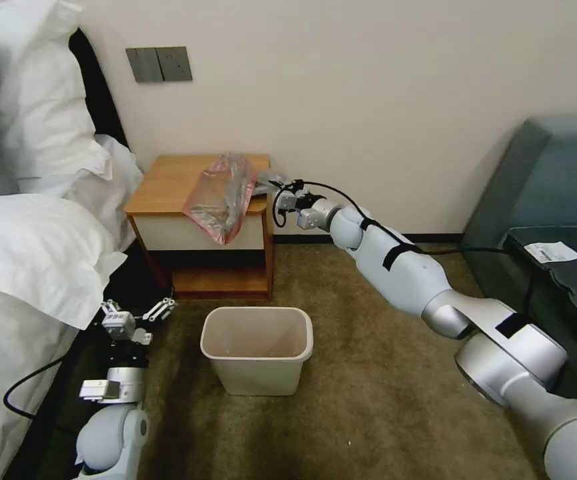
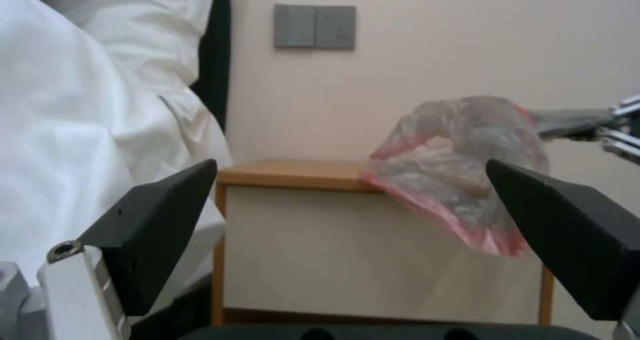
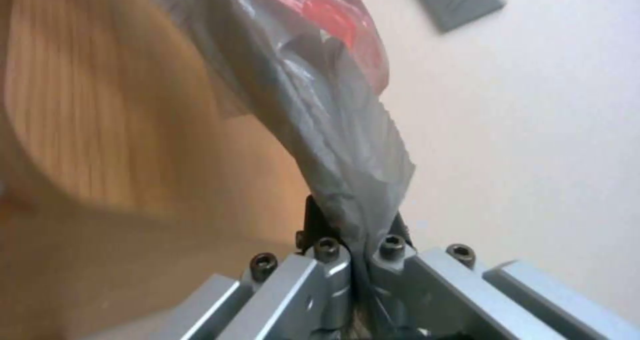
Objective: Pick up the garbage bag from the table and place it over the trash can.
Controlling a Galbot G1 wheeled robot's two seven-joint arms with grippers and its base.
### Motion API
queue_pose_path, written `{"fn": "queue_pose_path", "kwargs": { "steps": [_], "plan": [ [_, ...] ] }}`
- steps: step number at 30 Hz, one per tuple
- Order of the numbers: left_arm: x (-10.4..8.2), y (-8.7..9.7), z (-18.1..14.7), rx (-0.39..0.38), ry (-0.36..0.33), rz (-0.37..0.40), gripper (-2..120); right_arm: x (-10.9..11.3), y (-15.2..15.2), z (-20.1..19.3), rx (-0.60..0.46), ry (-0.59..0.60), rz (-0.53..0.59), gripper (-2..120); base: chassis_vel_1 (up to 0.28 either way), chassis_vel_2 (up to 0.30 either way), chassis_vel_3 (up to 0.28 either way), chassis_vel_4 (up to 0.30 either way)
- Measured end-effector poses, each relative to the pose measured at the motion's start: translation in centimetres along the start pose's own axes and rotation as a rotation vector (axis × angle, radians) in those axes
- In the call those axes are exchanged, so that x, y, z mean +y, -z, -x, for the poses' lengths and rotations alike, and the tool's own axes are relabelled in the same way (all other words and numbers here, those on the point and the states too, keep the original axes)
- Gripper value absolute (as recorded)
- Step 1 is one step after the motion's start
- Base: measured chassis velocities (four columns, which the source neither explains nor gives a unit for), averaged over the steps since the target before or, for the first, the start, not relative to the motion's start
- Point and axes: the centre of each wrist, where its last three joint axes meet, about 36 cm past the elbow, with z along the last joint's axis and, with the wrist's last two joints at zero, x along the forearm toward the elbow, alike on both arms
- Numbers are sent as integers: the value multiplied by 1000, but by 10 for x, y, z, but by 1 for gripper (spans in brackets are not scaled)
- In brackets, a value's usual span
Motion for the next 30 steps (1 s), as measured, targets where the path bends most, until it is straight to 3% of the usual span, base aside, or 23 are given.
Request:
{"fn": "queue_pose_path", "kwargs": {
  "steps": [7,15,22,25,30],
  "plan": [
    [5,1,6,-2,8,1,100,1,19,-11,-67,-43,13,0,0,0,0,0],
    [7,-2,7,0,20,-8,100,17,70,-32,-172,-77,51,0,0,0,0,0],
    [9,-1,9,-6,29,-15,100,48,88,-59,-167,-54,123,0,0,0,0,0],
    [9,-1,9,-6,28,-16,100,82,108,-77,-121,-37,266,0,0,0,0,0],
    [6,-3,9,-2,26,-21,100,105,130,-88,-94,-1,324,0,0,0,0,0]
  ]
}}
